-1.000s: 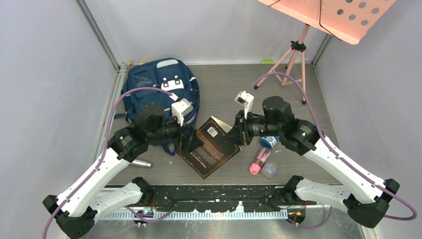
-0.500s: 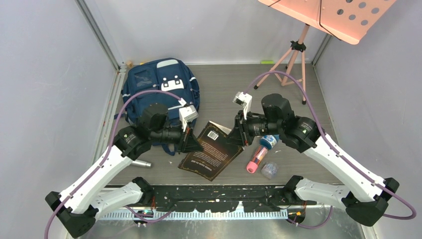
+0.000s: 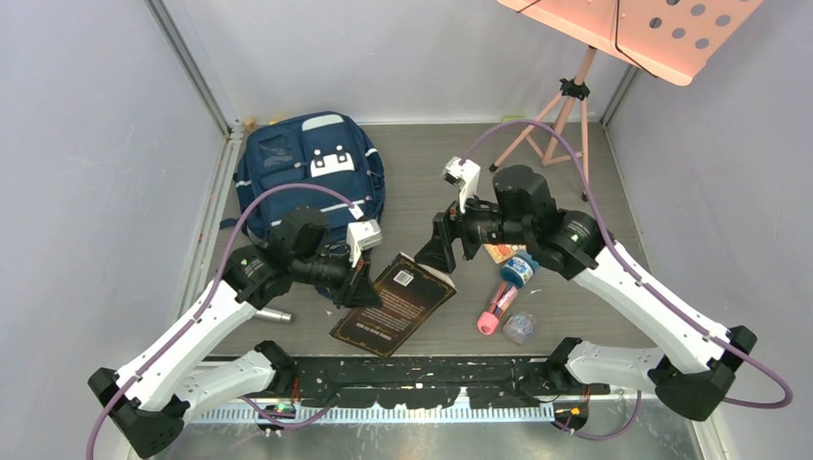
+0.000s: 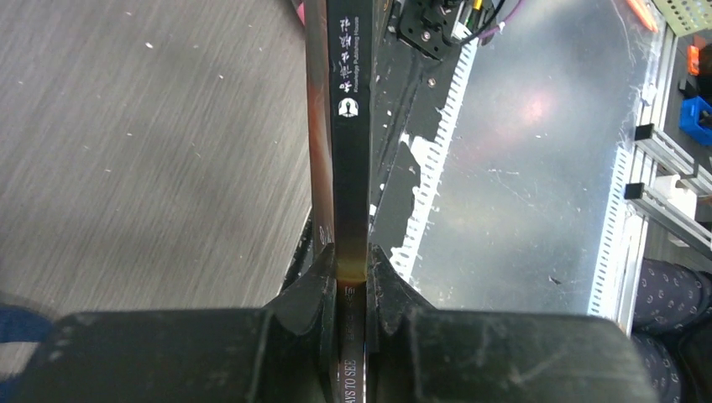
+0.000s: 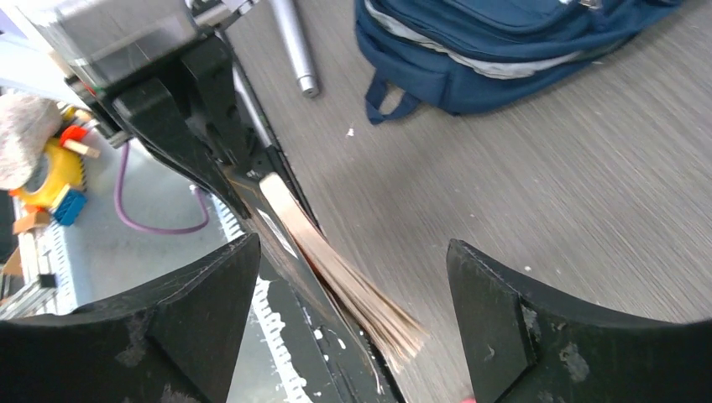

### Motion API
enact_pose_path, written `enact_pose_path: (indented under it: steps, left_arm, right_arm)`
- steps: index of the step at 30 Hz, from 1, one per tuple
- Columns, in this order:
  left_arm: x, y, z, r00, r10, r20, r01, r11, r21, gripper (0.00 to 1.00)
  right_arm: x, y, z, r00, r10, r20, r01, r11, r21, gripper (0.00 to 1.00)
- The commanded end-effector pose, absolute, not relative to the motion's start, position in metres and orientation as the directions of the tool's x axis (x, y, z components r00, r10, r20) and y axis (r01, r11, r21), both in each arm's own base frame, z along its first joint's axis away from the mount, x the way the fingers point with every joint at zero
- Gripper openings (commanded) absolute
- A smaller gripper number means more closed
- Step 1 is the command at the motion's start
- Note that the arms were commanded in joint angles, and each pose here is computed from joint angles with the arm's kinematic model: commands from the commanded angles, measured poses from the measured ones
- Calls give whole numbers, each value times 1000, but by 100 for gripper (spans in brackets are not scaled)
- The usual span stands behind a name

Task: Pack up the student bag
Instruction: Pick up the book from the center of the board.

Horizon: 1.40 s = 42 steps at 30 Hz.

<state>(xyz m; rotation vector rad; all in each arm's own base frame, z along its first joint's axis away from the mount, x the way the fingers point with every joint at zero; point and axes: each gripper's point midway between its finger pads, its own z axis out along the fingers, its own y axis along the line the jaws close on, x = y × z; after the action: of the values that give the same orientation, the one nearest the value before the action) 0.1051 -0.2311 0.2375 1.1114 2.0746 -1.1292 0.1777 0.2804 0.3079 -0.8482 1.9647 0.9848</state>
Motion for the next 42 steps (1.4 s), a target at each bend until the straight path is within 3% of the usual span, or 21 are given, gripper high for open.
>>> enact_pose_path:
  steps: [1, 7, 13, 18, 22, 29, 32, 33, 34, 37, 39, 42]
  left_arm:
    - [93, -237, 258, -493, 399, -773, 870, 218, -442, 0]
    - [93, -241, 266, -482, 375, -792, 876, 194, -442, 0]
    - [98, -239, 275, -434, 359, -826, 901, 198, -387, 0]
    - [100, -236, 284, -406, 365, -838, 913, 205, -353, 0]
    - [101, -234, 287, -398, 373, -838, 916, 216, -338, 0]
    - [103, -233, 283, -410, 384, -827, 910, 234, -343, 0]
    - [112, -229, 277, -413, 390, -823, 903, 289, -317, 0]
    - [118, -227, 275, -412, 391, -823, 899, 323, -297, 4]
    - [128, -223, 271, -412, 392, -823, 888, 376, -265, 14]
    - [167, -202, 262, -408, 394, -824, 810, 572, -127, 66]
    - [190, -188, 259, -402, 408, -820, 743, 668, -32, 93]
    - [222, -169, 248, -421, 450, -788, 645, 759, 89, 100]
  right_arm:
    - [165, 308, 333, -448, -225, -865, -877, 298, 377, 87]
    - [151, 327, 310, -503, -306, -809, -864, 216, 455, 86]
    - [133, 328, 288, -554, -359, -751, -829, 159, 536, 72]
    - [127, 321, 266, -579, -385, -718, -811, 185, 555, 62]
    - [123, 318, 262, -589, -387, -709, -803, 188, 565, 47]
    - [125, 319, 273, -583, -348, -735, -811, 183, 556, 11]
    - [130, 317, 279, -577, -311, -755, -817, 212, 537, 1]
    - [140, 316, 278, -581, -287, -762, -812, 264, 520, 1]
    - [144, 314, 280, -577, -265, -772, -811, 292, 506, 0]
    - [176, 299, 277, -588, -174, -790, -753, 475, 456, 0]
    - [202, 279, 277, -610, -86, -787, -673, 581, 458, 0]
    - [231, 251, 271, -662, 30, -749, -547, 665, 509, 0]
